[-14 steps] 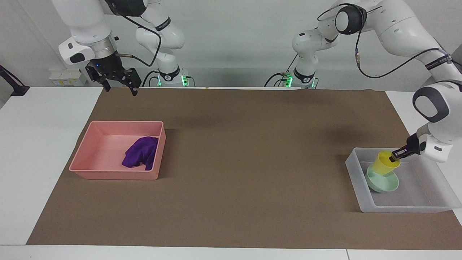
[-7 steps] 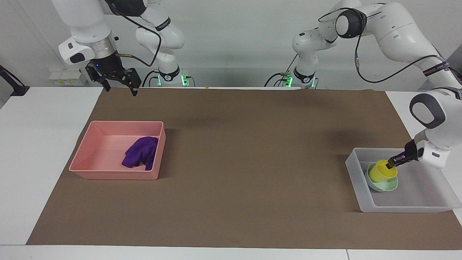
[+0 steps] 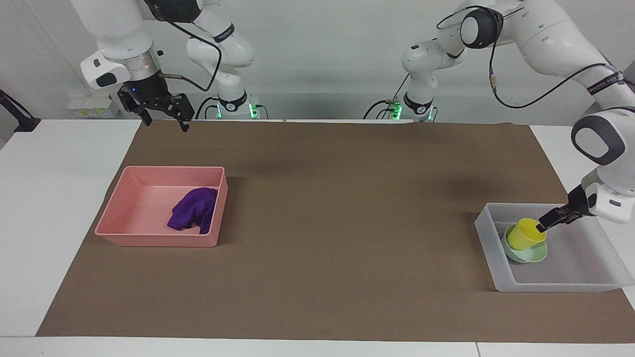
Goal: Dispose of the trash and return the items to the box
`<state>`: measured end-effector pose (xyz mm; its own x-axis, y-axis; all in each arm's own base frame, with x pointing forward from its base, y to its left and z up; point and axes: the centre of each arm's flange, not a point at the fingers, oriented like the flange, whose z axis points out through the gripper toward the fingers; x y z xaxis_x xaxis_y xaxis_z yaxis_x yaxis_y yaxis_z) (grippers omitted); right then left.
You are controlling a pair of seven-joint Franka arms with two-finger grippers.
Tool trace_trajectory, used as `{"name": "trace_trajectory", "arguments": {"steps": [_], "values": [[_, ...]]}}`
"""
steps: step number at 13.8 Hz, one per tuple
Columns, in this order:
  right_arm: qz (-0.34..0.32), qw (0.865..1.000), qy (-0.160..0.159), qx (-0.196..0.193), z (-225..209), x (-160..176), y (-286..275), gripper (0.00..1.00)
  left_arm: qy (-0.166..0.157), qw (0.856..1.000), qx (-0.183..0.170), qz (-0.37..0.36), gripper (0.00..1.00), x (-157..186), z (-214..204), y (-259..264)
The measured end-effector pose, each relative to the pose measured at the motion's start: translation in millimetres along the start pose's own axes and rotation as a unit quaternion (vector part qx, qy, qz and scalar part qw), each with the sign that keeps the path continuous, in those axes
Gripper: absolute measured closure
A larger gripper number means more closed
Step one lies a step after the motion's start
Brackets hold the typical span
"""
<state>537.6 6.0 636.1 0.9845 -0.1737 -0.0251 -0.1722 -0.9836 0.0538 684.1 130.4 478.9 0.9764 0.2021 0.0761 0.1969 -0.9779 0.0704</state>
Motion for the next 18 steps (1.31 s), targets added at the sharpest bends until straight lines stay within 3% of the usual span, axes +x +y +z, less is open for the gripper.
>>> {"name": "trace_trajectory", "arguments": {"steps": [3,6,10,12,15,18], "values": [[0.000,1.000,0.000,0.001,0,0,0,0.00,0.026,0.999,0.011,0.043,0.00,-28,-73,79],[0.000,1.000,0.000,0.002,-1,0,0,0.00,0.003,0.998,0.032,0.060,0.00,-70,-112,145],[-0.001,1.000,0.001,0.002,-2,0,-1,0.00,-0.065,0.995,0.047,0.055,0.00,-113,-145,140],[-0.001,1.000,0.001,0.002,-2,0,-1,0.00,-0.070,0.995,0.049,0.055,0.00,-133,-158,135],[-0.001,1.000,0.002,0.002,-2,0,-1,0.00,-0.072,0.994,0.047,0.064,0.00,-161,-142,138],[-0.001,1.000,0.002,0.002,-2,0,-1,0.00,-0.073,0.994,0.036,0.070,0.00,-166,-135,146]]}}
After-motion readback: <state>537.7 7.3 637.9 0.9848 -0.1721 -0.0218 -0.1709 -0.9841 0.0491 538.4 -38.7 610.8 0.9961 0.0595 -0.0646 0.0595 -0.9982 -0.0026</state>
